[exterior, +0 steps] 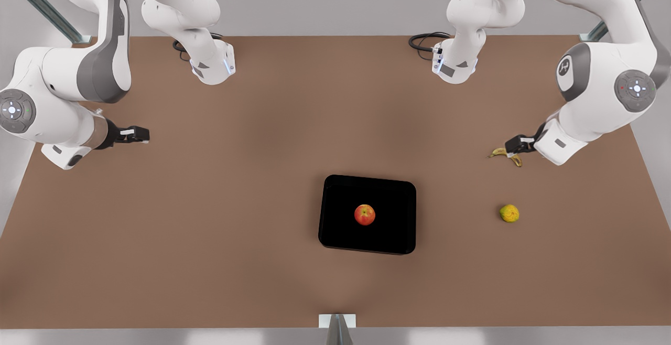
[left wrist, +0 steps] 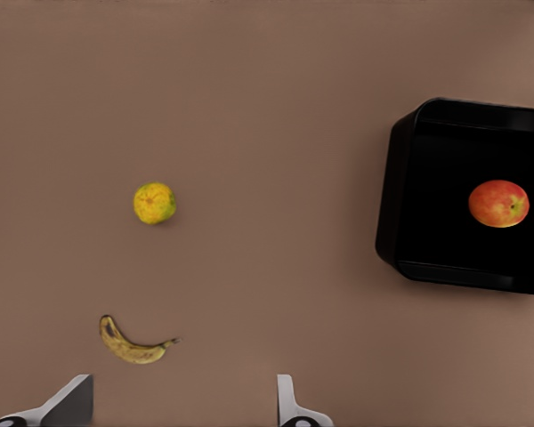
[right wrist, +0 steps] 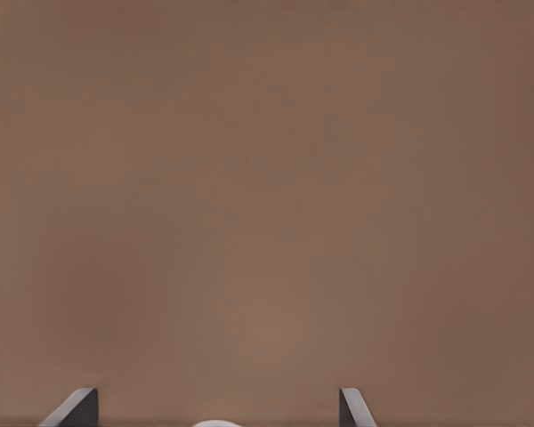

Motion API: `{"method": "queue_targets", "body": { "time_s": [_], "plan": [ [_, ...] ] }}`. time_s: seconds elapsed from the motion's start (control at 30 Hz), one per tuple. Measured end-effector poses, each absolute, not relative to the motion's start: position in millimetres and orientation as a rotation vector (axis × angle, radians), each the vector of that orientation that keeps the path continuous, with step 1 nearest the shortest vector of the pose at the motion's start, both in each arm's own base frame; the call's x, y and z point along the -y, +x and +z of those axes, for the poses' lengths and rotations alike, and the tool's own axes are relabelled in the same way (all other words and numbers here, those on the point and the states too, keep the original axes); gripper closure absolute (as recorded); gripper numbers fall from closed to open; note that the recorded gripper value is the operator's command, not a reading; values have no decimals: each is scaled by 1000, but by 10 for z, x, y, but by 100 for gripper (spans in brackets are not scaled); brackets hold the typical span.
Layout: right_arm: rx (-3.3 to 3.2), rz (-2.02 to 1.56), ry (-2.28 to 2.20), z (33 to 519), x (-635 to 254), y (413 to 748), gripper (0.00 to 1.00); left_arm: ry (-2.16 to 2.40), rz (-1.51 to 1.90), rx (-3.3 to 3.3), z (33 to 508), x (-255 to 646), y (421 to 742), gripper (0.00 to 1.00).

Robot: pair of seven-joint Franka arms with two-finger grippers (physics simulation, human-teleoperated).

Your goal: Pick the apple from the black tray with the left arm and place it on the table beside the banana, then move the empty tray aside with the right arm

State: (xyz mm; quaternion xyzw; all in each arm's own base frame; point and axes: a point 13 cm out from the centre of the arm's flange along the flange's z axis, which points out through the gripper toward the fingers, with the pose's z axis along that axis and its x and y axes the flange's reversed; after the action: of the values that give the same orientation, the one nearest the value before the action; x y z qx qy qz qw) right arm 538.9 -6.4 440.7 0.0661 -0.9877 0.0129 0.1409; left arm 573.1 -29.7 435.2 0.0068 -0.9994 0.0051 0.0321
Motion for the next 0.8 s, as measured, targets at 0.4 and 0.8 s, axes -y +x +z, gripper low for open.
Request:
{"method": "queue_targets", "body": {
  "time_s": [0.4,0.8],
  "plan": [
    [2836,55,278,4326,-195,5452,0,-664,-24,2952,3354,4124,5207,0],
    [2839,55,280,4331,-167,5473,0,-290,-186,3056,1636,4233,5621,0]
  ]
}}
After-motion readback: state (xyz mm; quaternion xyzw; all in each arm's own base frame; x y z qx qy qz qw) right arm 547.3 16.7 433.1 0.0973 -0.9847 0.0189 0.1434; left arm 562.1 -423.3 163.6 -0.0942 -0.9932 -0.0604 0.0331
